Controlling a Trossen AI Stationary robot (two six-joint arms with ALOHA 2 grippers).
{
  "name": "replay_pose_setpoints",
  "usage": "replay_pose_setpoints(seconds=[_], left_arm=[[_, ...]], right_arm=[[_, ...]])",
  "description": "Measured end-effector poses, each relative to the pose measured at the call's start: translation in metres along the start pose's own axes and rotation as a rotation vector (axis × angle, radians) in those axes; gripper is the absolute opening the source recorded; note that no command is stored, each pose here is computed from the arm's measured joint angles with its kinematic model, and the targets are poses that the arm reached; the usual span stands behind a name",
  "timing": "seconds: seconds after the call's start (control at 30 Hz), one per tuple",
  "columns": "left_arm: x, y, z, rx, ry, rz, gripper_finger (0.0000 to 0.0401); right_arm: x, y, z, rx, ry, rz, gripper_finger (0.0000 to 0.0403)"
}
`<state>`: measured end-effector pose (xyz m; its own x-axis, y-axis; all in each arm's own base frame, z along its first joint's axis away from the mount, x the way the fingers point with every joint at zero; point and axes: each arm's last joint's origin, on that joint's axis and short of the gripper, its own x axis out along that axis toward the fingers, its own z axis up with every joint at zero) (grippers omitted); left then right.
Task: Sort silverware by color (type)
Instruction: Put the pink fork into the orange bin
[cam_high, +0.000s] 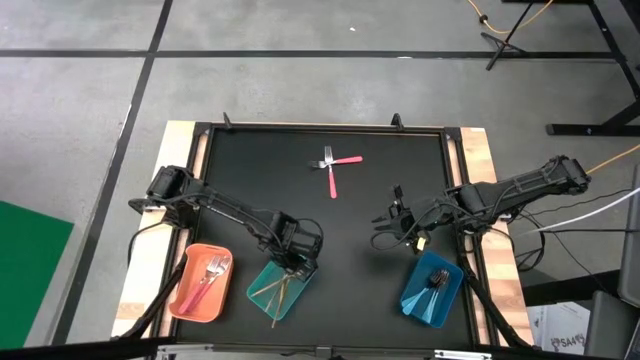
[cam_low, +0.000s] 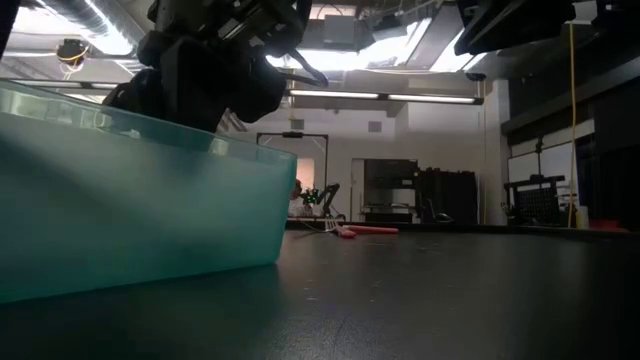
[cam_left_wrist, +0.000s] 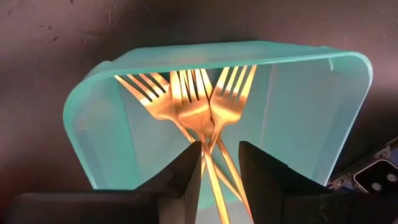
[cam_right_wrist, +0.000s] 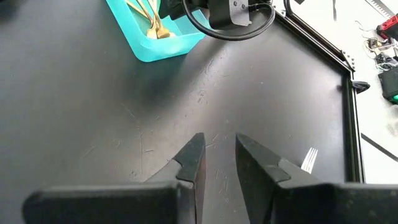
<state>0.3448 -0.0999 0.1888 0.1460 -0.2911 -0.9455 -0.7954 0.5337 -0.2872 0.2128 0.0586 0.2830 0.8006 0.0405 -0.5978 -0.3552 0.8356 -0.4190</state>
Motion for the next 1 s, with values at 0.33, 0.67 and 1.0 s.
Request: replay_pose_setpoints(seconds=[0.33,0.67,1.0], left_arm=[[-0.014,-0.001,-0.001,0.028,0.054,-0.068,0.0091],[-0.065,0.003,-0.005,0.143,-0.072,-0.198,0.0093],[-0.098,0.012,0.056,0.425,-0.448,-0.294,0.0093]], right_arm=[[0.000,0.000,0.000,0.001,0.000,0.000,0.0076],[0.000,0.000,0.000,0.003,-0.003,0.000,0.0076],[0.000,-0.002,0.004,0.038,-0.040,-0.014,0.0076]])
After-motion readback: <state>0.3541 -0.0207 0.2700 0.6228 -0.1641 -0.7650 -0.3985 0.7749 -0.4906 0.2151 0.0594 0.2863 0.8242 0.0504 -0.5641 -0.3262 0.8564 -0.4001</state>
